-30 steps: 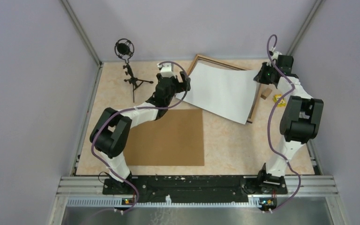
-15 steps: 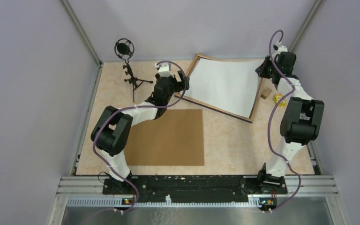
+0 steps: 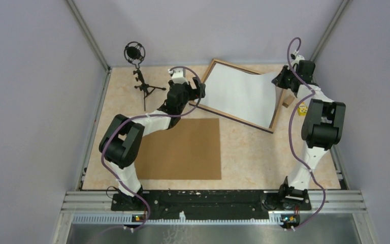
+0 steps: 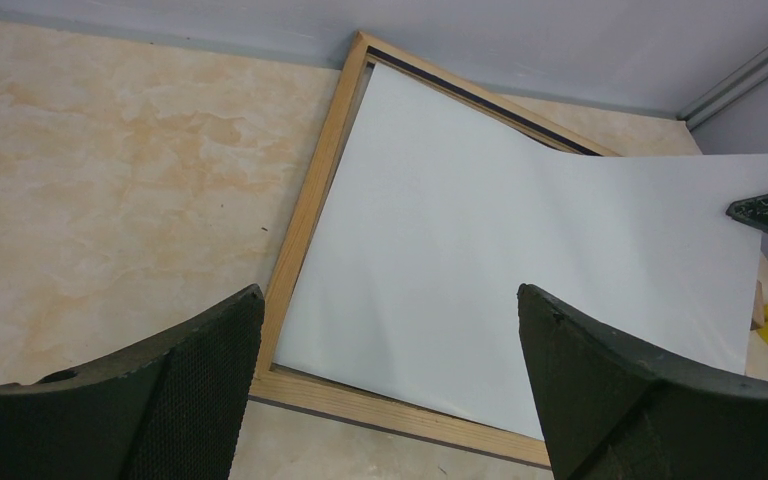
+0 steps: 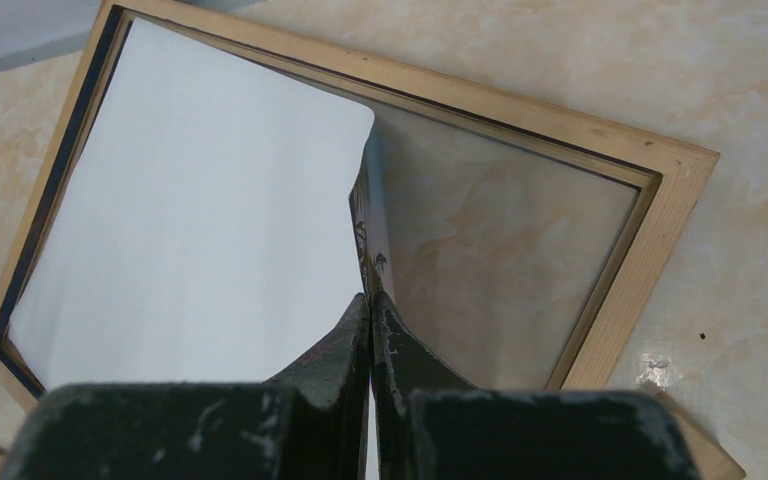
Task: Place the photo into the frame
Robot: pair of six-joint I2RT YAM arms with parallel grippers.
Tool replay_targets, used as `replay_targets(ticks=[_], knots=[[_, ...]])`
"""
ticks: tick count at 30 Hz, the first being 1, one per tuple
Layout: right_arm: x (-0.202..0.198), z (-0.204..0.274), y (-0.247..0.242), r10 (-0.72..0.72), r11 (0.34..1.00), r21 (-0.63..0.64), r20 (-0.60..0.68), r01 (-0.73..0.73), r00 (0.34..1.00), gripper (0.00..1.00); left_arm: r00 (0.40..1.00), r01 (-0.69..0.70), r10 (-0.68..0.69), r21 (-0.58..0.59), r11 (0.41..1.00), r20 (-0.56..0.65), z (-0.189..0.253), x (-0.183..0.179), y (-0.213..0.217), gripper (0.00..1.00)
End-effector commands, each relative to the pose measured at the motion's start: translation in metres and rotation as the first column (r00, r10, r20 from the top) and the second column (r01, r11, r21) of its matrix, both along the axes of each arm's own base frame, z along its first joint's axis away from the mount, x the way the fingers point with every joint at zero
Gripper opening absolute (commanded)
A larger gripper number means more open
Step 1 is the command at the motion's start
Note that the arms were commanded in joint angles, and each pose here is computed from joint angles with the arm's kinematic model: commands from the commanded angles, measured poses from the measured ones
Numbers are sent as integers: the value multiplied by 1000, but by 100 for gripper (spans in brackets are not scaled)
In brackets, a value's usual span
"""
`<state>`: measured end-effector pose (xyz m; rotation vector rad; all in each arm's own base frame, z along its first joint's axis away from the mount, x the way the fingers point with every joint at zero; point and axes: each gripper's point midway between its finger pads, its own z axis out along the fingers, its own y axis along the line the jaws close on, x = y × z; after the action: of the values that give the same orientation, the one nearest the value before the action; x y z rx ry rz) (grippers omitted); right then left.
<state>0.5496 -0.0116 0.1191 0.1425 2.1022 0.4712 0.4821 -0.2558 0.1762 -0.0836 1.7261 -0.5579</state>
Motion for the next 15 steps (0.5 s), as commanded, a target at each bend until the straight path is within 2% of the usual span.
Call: replay_targets(ticks=[1, 7, 15], knots=[[19, 30, 13, 56, 998, 17, 100, -58, 993, 0, 1000, 18, -18, -28, 999, 23, 4, 3, -7, 98], [19, 33, 24, 96, 993, 56, 123, -103, 988, 0, 1000, 18, -18, -20, 1000, 18, 1, 4, -7, 98], [21, 28, 21, 69, 995, 61, 113, -76, 991, 0, 1000, 27, -27, -13, 1000, 6, -2, 6, -10, 98]])
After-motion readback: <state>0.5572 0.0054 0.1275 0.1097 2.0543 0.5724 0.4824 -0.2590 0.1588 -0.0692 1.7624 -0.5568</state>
